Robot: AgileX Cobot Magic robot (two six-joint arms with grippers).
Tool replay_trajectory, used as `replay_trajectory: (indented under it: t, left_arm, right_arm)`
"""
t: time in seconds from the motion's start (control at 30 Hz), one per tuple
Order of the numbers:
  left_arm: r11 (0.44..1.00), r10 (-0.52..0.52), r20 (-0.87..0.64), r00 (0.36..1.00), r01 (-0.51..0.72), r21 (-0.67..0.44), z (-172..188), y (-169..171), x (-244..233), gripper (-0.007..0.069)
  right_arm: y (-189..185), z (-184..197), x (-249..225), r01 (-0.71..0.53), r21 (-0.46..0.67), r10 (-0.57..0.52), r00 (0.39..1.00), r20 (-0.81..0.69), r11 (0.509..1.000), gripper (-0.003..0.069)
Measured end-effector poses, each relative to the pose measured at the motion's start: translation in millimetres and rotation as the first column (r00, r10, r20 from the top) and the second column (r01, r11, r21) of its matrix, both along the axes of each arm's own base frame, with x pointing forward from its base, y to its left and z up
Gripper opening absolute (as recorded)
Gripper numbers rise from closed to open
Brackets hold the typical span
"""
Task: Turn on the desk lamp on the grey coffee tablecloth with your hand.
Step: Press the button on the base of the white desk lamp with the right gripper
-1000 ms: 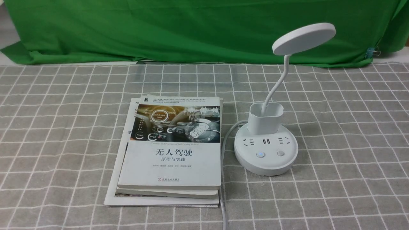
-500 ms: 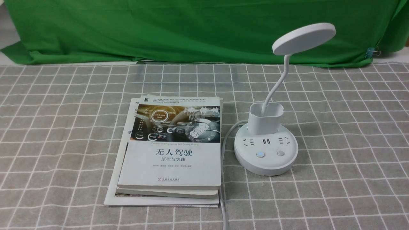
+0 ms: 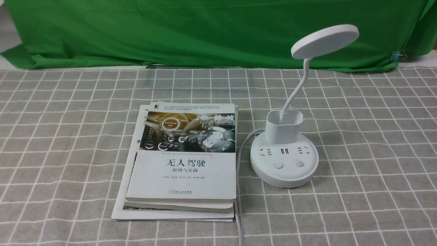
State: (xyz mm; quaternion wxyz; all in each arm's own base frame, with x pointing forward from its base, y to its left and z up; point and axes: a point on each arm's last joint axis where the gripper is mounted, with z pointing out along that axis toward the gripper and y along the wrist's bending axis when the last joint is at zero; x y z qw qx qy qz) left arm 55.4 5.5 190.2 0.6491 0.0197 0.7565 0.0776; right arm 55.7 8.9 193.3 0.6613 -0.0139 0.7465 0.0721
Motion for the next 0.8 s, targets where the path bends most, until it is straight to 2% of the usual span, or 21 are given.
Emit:
replay_trajectory:
  t: [0.03, 0.07, 0.13, 0.17, 0.2, 0.23, 0.33, 0.4, 0.5, 0.6, 0.7, 0.8]
  left_arm:
    - [1.000, 0.000, 0.000, 1.000, 0.000, 0.000, 0, 0, 0, 0.0019]
    - [1.000, 0.000, 0.000, 1.000, 0.000, 0.000, 0, 0, 0, 0.0019]
    - [1.000, 0.000, 0.000, 1.000, 0.000, 0.000, 0, 0, 0, 0.0019]
    - [1.000, 0.000, 0.000, 1.000, 0.000, 0.000, 0, 0, 0, 0.0019]
    - [1.000, 0.000, 0.000, 1.000, 0.000, 0.000, 0, 0, 0, 0.0019]
    - [1.000, 0.000, 0.000, 1.000, 0.000, 0.000, 0, 0, 0, 0.0019]
    - [1.000, 0.000, 0.000, 1.000, 0.000, 0.001, 0, 0, 0, 0.0019]
    - [1.000, 0.000, 0.000, 1.000, 0.000, 0.001, 0, 0, 0, 0.0019]
    - [1.000, 0.000, 0.000, 1.000, 0.000, 0.001, 0, 0, 0, 0.0019]
    - [1.000, 0.000, 0.000, 1.000, 0.000, 0.001, 0, 0, 0, 0.0019]
    - [1.000, 0.000, 0.000, 1.000, 0.000, 0.001, 0, 0, 0, 0.0019]
    - [1.000, 0.000, 0.000, 1.000, 0.000, 0.001, 0, 0, 0, 0.0019]
  right_arm:
    - [0, 2, 0, 0.008, 0.093, -0.009, 1.000, 0.010, 0.996, 0.0241]
    - [0, 3, 0, 0.012, 0.127, -0.014, 1.000, 0.015, 0.992, 0.0241]
    - [-2, 9, 1, 0.028, 0.325, -0.048, 0.997, 0.055, 0.945, 0.0241]
    - [-2, 11, 1, 0.030, 0.386, -0.060, 0.996, 0.067, 0.922, 0.0241]
    - [-2, 12, 1, 0.030, 0.397, -0.062, 0.996, 0.069, 0.918, 0.0241]
    - [-4, 15, 1, 0.027, 0.483, -0.082, 0.992, 0.093, 0.875, 0.0242]
    - [-6, 20, 1, 0.014, 0.560, -0.107, 0.985, 0.133, 0.829, 0.0233]
    - [-6, 21, 1, 0.009, 0.580, -0.111, 0.984, 0.141, 0.814, 0.0218]
    - [-3, 18, 1, 0.005, 0.568, -0.073, 0.992, 0.098, 0.823, 0.0150]
    - [4, 33, 3, -0.022, 0.465, 0.027, 1.000, -0.005, 0.885, 0.0053]
    - [10, 52, 7, -0.055, 0.381, 0.096, 0.991, -0.088, 0.923, 0.0036]
    - [23, 82, 25, -0.148, 0.205, 0.209, 0.924, -0.320, 0.968, 0.0035]
